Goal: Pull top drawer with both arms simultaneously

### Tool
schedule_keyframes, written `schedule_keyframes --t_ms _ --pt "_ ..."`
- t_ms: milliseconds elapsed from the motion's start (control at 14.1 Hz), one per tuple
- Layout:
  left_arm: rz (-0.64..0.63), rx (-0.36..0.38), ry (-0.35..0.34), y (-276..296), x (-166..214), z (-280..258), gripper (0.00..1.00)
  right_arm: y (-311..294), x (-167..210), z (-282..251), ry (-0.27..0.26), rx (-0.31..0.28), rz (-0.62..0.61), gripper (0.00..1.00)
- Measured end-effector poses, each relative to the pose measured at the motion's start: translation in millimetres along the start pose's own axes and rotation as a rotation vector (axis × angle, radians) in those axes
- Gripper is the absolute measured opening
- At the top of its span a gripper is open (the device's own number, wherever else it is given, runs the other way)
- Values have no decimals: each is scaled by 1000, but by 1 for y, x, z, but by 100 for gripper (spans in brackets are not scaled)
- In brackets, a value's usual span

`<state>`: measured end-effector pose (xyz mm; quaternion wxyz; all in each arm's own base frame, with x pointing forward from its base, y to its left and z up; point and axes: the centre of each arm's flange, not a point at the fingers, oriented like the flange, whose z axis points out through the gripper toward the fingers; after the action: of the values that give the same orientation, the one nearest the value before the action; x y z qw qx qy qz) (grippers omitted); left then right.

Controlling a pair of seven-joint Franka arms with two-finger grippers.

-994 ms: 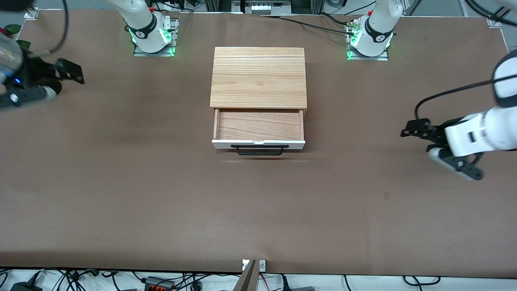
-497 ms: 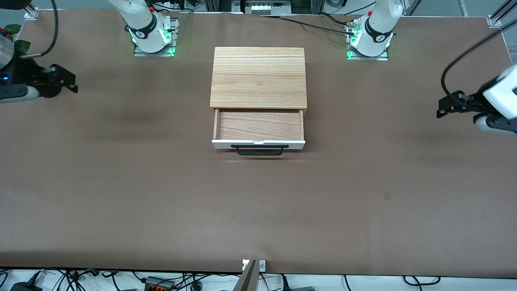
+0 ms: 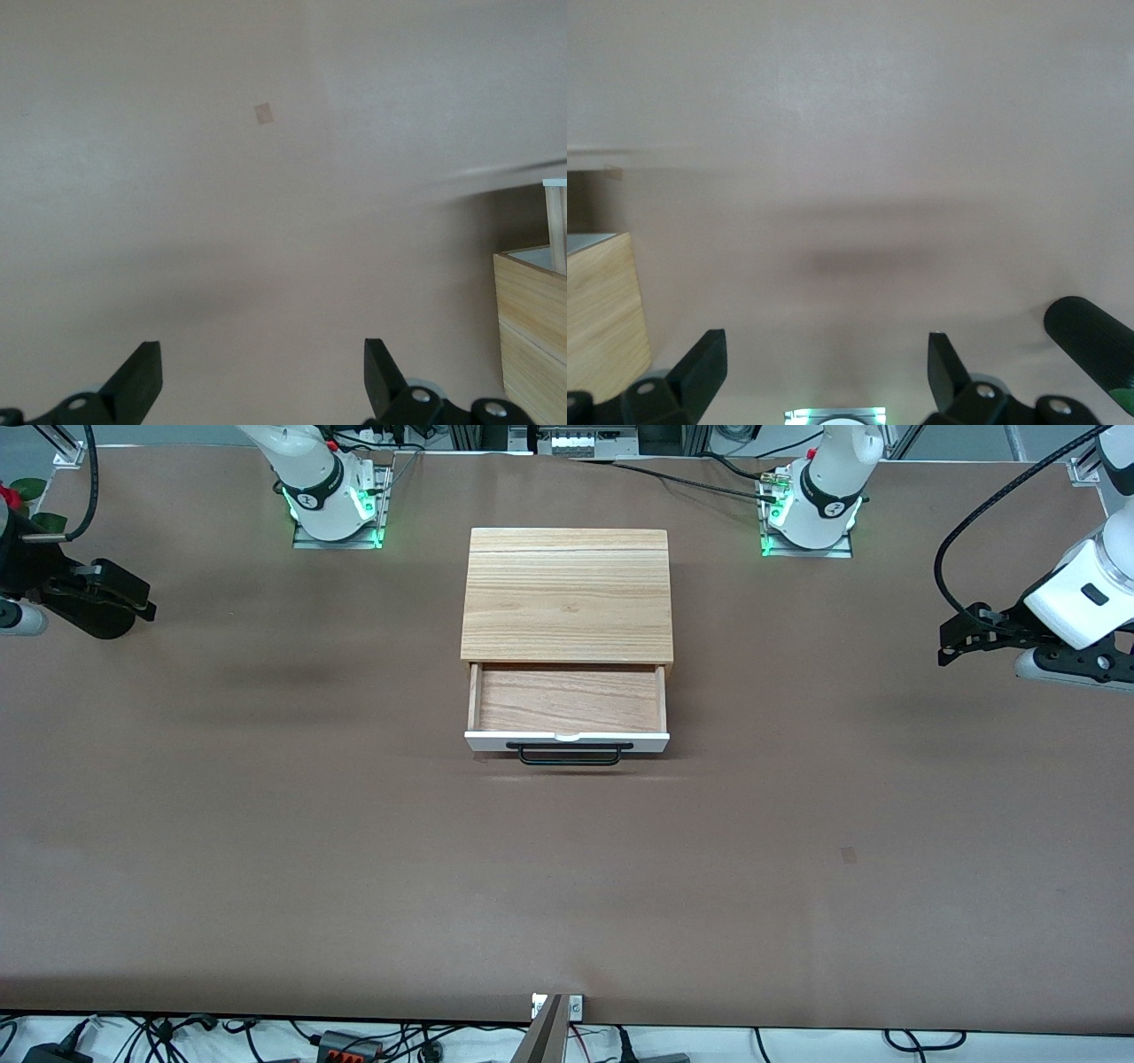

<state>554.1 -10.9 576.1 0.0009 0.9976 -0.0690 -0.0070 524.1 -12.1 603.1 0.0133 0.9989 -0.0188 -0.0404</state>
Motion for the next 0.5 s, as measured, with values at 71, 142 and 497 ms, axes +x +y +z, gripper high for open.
schedule_keyframes --t_ms 71,142,497 --pt "0 0 -1 0 0 1 100 1 0 0 0 0 4 100" --pt "1 0 -2 1 0 1 100 3 0 0 1 1 7 100" --pt "6 0 -3 3 1 1 100 -3 1 1 -2 1 5 100"
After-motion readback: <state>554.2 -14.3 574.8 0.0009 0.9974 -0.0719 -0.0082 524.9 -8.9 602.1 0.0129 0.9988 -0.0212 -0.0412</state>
